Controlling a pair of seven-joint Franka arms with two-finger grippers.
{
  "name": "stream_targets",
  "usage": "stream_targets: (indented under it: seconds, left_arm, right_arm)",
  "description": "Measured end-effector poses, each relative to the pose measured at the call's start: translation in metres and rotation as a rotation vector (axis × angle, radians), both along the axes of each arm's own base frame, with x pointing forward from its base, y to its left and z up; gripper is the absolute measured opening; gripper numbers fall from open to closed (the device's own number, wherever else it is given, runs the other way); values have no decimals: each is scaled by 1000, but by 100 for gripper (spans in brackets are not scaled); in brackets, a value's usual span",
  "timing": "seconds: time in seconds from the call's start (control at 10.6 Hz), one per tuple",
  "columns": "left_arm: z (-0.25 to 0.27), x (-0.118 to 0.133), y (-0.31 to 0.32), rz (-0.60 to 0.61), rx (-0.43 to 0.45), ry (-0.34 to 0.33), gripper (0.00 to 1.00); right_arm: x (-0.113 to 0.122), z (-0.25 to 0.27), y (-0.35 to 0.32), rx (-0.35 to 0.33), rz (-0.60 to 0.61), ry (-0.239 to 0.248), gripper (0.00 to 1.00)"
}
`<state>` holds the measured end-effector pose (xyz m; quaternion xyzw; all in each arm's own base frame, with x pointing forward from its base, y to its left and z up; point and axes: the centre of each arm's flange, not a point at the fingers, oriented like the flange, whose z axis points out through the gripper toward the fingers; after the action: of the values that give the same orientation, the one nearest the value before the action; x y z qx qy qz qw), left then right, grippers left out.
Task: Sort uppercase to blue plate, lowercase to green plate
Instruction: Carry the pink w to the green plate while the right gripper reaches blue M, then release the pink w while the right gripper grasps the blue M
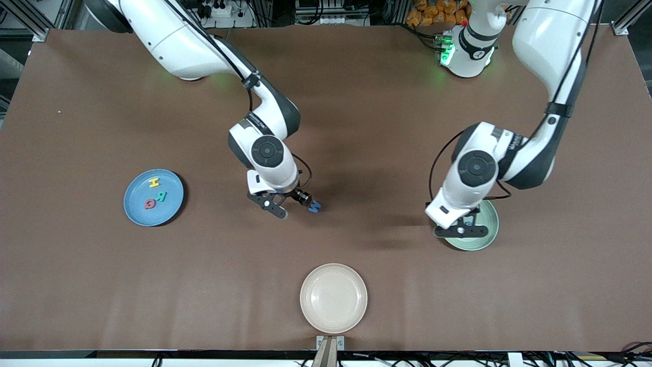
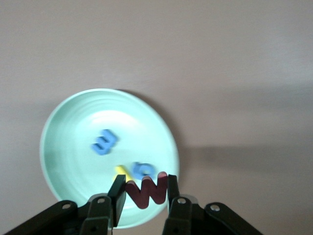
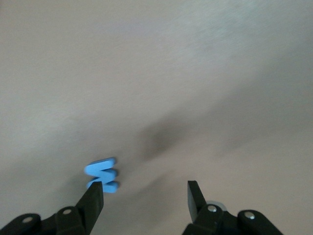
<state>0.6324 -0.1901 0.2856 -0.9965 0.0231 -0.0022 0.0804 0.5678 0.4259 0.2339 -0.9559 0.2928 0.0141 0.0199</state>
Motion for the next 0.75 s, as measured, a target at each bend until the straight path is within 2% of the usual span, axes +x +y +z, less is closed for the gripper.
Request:
stream_targets:
  seconds: [0.19,0.38,0.47,0.75]
  left_arm:
    - [-12,4,48,42,4,33,38]
    - [-20,6,73,27,0,56,39]
    - [-19,7,76,7,-2,59,49]
    - [-3,13,74,-8,-7,30,92]
  right_arm:
    - [2,-11,21,16,-13,-4,78]
    - [4,-27,32,20,-16,2,78]
    - [6,-33,35,23,-22,4,78]
    - [14,-44,36,34,-40,-10,79]
